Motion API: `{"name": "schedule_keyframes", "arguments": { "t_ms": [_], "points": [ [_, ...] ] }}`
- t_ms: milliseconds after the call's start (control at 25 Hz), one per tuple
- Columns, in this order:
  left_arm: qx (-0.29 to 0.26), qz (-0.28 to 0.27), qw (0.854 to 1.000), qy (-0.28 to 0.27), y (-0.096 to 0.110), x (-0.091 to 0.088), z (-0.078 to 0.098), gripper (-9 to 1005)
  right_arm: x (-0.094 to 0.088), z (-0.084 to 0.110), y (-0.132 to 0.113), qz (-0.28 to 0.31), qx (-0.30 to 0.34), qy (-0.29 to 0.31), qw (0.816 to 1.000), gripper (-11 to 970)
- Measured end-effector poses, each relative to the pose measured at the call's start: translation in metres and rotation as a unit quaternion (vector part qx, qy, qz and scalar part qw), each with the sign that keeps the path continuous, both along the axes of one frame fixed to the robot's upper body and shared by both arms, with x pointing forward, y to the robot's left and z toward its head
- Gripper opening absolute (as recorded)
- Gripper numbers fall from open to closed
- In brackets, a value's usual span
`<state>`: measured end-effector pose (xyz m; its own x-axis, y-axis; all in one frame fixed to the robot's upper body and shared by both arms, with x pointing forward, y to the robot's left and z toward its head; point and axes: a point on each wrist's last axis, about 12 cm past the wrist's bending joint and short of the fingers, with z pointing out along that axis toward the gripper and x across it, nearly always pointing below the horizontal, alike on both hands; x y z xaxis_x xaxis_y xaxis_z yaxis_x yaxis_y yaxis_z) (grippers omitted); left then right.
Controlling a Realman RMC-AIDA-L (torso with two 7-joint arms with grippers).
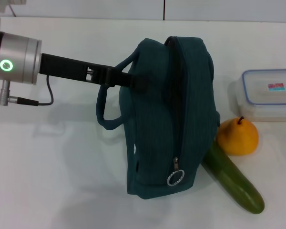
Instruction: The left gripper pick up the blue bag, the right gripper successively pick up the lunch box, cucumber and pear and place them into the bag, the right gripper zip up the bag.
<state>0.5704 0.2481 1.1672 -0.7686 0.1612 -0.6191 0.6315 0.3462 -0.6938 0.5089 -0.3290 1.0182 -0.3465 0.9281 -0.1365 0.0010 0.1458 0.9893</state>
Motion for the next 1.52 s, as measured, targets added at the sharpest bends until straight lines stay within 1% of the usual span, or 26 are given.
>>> {"name": "schedule_keyframes", "arguments": {
  "t_ms": [440, 720, 920, 1280, 1520],
  "points": [
    [0.002, 0.002, 1.0, -0.002, 0.0026, -0.002, -0.0022, 54, -0.0019, 0.0, 0.0001, -0.013, 0.016, -0.004, 1.0, 564],
    [0.001, 0.002, 1.0, -0.003, 0.0025, -0.002, -0.002, 53, -0.0011, -0.0019, 0.0019, -0.013, 0.017, 0.003, 1.0, 541],
    [0.001, 0.002, 1.0, -0.003, 0.0025, -0.0019, -0.0018, 53, 0.0041, -0.0048, 0.0063, -0.002, 0.004, 0.021, 1.0, 325],
    [0.001, 0.002, 1.0, -0.003, 0.0027, -0.002, -0.0019, 53, 0.0047, -0.0069, 0.0079, 0.002, -0.002, 0.029, 1.0, 336],
    [0.001, 0.001, 1.0, -0.006, 0.0026, -0.0019, -0.0019, 53, 0.0049, -0.0068, 0.0084, 0.0, -0.001, 0.029, 1.0, 325]
  ]
}}
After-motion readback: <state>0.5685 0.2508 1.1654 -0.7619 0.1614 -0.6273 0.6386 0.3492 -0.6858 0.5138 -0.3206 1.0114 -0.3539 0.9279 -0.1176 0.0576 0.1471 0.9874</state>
